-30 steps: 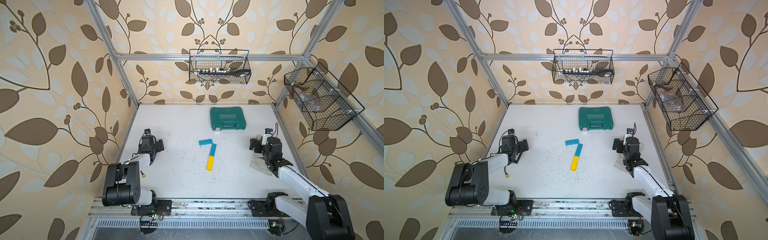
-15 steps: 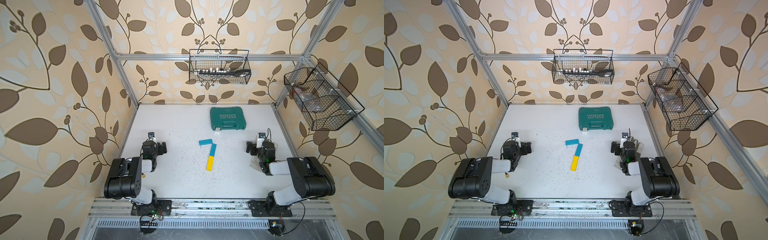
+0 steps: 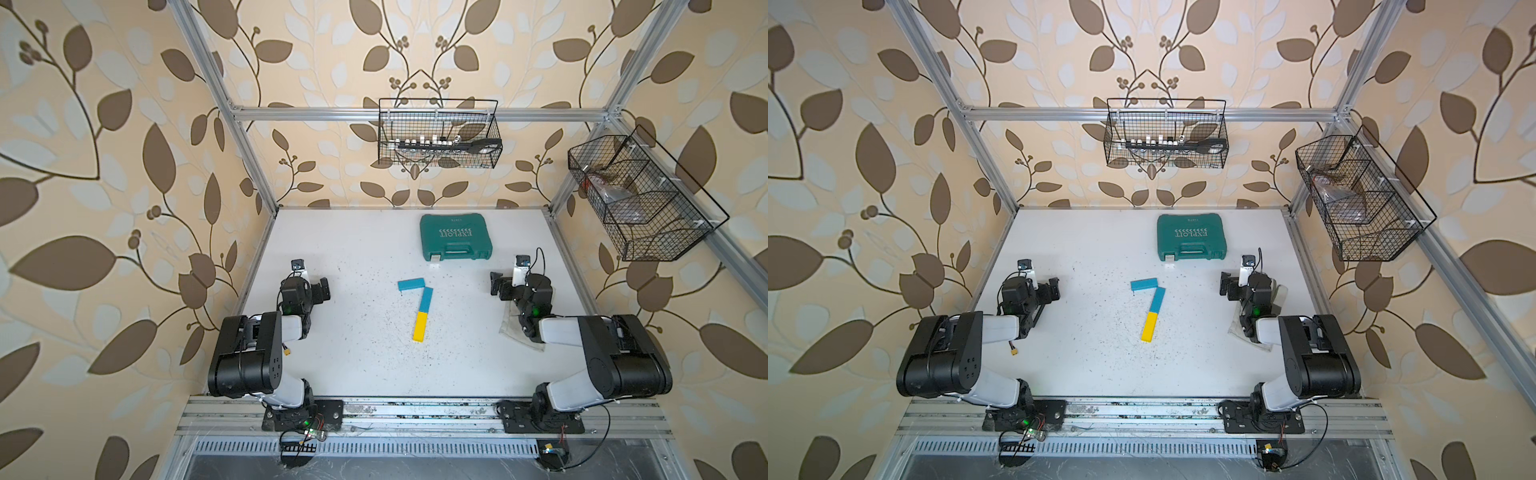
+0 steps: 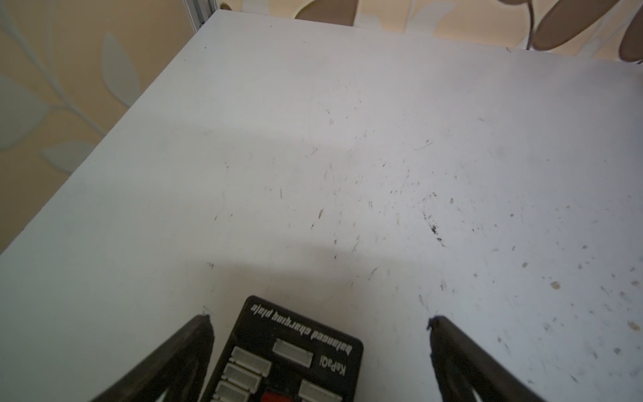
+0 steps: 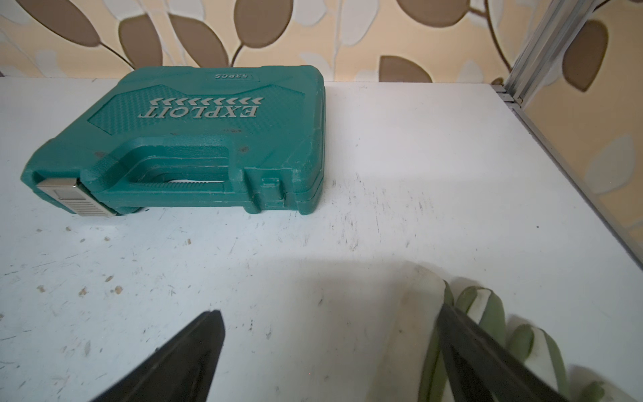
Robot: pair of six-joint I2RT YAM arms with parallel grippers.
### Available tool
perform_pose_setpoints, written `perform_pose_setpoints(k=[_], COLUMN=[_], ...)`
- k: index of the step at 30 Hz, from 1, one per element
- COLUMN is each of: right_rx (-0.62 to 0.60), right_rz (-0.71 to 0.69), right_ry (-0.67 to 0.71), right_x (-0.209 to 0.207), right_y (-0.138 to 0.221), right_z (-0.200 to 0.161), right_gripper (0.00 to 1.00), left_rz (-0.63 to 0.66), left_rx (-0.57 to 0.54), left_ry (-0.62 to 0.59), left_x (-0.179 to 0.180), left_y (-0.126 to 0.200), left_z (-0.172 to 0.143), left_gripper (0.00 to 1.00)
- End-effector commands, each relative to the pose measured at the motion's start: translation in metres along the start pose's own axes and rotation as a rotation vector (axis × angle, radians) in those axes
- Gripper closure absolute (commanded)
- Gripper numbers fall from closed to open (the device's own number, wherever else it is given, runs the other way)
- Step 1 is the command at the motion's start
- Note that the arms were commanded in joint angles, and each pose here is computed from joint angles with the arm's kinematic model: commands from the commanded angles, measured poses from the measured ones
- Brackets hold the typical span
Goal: Assemble the number 7 with building blocks
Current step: Reset both arms
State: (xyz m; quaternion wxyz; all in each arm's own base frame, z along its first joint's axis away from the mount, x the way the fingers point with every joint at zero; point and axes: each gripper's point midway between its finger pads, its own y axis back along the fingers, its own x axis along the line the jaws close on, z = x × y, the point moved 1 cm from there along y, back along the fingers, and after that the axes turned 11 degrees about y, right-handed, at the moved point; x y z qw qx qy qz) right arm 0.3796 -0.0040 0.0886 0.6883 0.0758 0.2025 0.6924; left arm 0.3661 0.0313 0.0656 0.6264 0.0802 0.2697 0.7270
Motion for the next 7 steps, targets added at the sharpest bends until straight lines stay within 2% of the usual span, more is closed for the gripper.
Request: perform_pose_setpoints(k=[1,7], right_rx=[-0.005,-0.01], right_rz=[0.007,0.004], right_ry=[0.012,0.014], right_x=[-0.0003,-0.0004], right_y=[-0.0017,0.0003], right_z=[0.005,0.0053], right_gripper=[0.01,0.01], left_rz=[-0.02,-0.02], left_rx=[-0.05,-0.049], left_ry=[0.014,0.015], left_x=[-0.0045,-0.0042], left_y=[0.0002,0.0002], left_z=[0.0165,0.0162], left_gripper=[0.01,0.01])
